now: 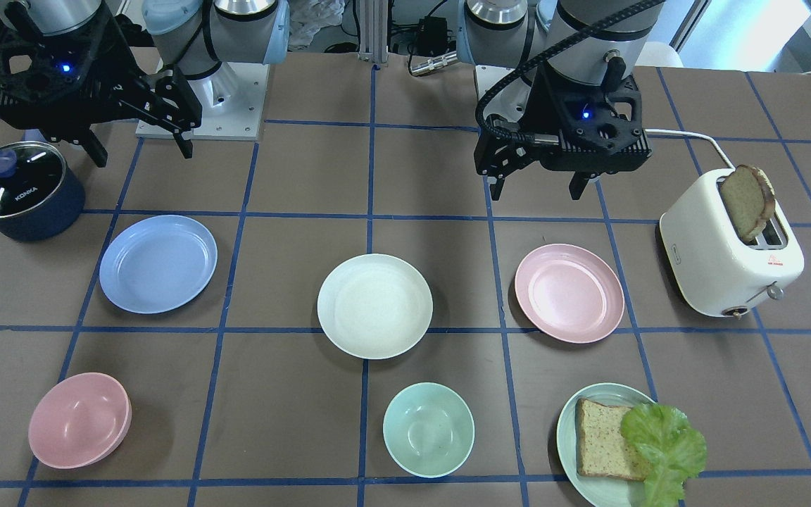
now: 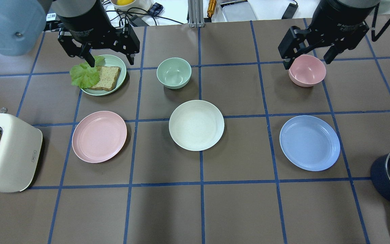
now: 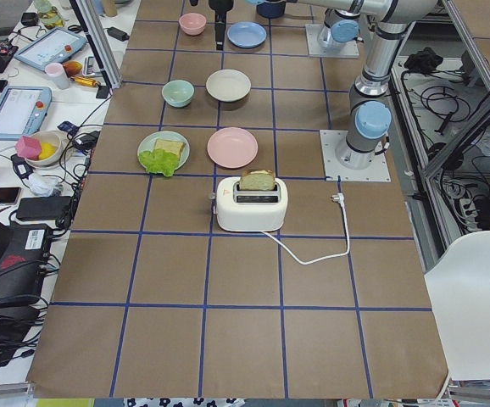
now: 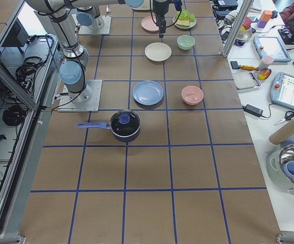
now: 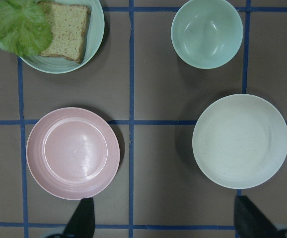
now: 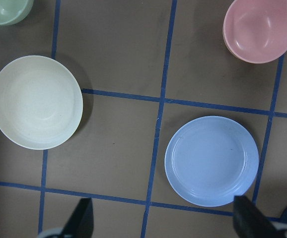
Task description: Stack three plates with pink and blue
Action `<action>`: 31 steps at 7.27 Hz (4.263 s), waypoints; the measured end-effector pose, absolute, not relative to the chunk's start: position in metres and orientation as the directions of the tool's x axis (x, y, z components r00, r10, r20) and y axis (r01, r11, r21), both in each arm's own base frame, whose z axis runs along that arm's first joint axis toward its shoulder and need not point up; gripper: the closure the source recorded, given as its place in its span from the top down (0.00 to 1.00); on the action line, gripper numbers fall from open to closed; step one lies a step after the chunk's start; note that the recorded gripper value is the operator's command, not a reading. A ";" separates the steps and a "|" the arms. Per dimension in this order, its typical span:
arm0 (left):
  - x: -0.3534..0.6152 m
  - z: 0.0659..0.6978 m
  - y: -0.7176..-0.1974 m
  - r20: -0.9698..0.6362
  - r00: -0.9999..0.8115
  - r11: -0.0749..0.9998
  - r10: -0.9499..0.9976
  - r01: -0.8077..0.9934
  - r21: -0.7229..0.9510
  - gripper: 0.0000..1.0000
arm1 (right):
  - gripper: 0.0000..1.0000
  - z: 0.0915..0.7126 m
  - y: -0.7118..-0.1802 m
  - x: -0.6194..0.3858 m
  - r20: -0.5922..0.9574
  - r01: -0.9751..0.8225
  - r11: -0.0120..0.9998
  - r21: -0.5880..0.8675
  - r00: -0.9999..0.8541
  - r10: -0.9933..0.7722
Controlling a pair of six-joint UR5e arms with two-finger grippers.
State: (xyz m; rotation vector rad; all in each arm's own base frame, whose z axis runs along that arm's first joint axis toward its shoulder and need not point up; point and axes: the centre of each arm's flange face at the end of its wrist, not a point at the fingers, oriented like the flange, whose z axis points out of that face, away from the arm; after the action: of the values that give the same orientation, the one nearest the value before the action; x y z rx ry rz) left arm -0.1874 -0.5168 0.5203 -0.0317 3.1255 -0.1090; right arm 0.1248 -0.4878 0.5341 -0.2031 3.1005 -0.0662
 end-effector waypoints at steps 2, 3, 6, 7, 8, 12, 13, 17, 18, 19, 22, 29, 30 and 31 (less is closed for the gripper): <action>-0.186 0.513 -0.517 -0.015 -1.000 0.999 -0.021 -0.021 -0.048 1.00 | 0.97 0.534 -0.488 0.123 -0.030 -0.133 0.990 -0.044 -0.991 -0.134; -0.183 0.494 -0.519 -0.018 -1.000 1.000 -0.025 -0.025 -0.013 1.00 | 0.97 0.534 -0.489 0.121 -0.029 -0.149 0.988 -0.045 -0.988 -0.151; -0.150 0.370 -0.518 -0.028 -0.999 0.992 -0.018 -0.021 0.125 1.00 | 0.92 0.529 -0.500 0.066 -0.029 -0.126 0.991 -0.036 -0.991 -0.127; -0.136 0.315 -0.511 -0.031 -0.999 0.986 -0.028 -0.033 0.166 1.00 | 0.88 0.521 -0.504 0.035 -0.033 -0.125 0.992 -0.023 -0.991 -0.126; -0.127 0.271 -0.500 -0.033 -0.999 0.980 -0.039 -0.045 0.195 1.00 | 0.88 0.509 -0.505 0.007 -0.040 -0.119 0.993 -0.005 -0.992 -0.119; -0.121 0.190 -0.501 -0.034 -0.998 0.984 -0.045 -0.050 0.174 0.08 | 0.88 0.436 -0.503 -0.068 -0.045 -0.145 0.989 -0.003 -0.988 -0.145; -0.122 0.184 -0.502 -0.034 -0.999 0.984 -0.042 -0.048 0.171 0.00 | 0.88 0.409 -0.498 -0.081 -0.040 -0.156 0.988 -0.013 -0.987 -0.156; -0.123 0.186 -0.502 -0.043 -0.999 0.987 -0.010 -0.017 0.159 0.00 | 0.86 0.310 -0.467 -0.094 0.010 -0.192 0.978 -0.081 -0.981 -0.192; -0.127 0.194 -0.502 -0.058 -0.998 0.990 0.001 -0.008 0.143 0.00 | 0.82 0.295 -0.465 -0.093 0.010 -0.200 0.976 -0.082 -0.980 -0.200; -0.137 0.205 -0.500 -0.078 -0.997 0.993 0.021 0.012 0.120 0.00 | 0.78 0.283 -0.465 -0.094 0.003 -0.209 0.975 -0.074 -0.978 -0.209; -0.217 0.250 -0.499 -0.107 -0.987 0.993 0.116 0.113 0.032 0.00 | 0.75 0.257 -0.471 -0.097 -0.022 -0.222 0.974 -0.043 -0.974 -0.223; -0.418 0.288 -0.514 -0.118 -0.963 0.970 0.244 0.241 0.038 0.00 | 0.60 0.212 -0.478 -0.102 -0.064 -0.200 0.980 0.011 -0.978 -0.199; -0.432 0.279 -0.515 -0.124 -0.961 0.968 0.249 0.243 0.064 0.00 | 0.59 0.209 -0.479 -0.102 -0.067 -0.193 0.981 0.016 -0.979 -0.192; -0.446 0.266 -0.512 -0.128 -0.959 0.967 0.251 0.242 0.081 0.00 | 0.55 0.207 -0.479 -0.102 -0.069 -0.190 0.982 0.020 -0.980 -0.188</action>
State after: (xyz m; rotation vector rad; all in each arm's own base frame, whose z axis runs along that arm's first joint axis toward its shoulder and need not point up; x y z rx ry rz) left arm -0.4457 -0.5124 0.2659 0.3754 2.9788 0.0966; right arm -0.1022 -0.4786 0.2066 -0.2920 3.0608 0.0409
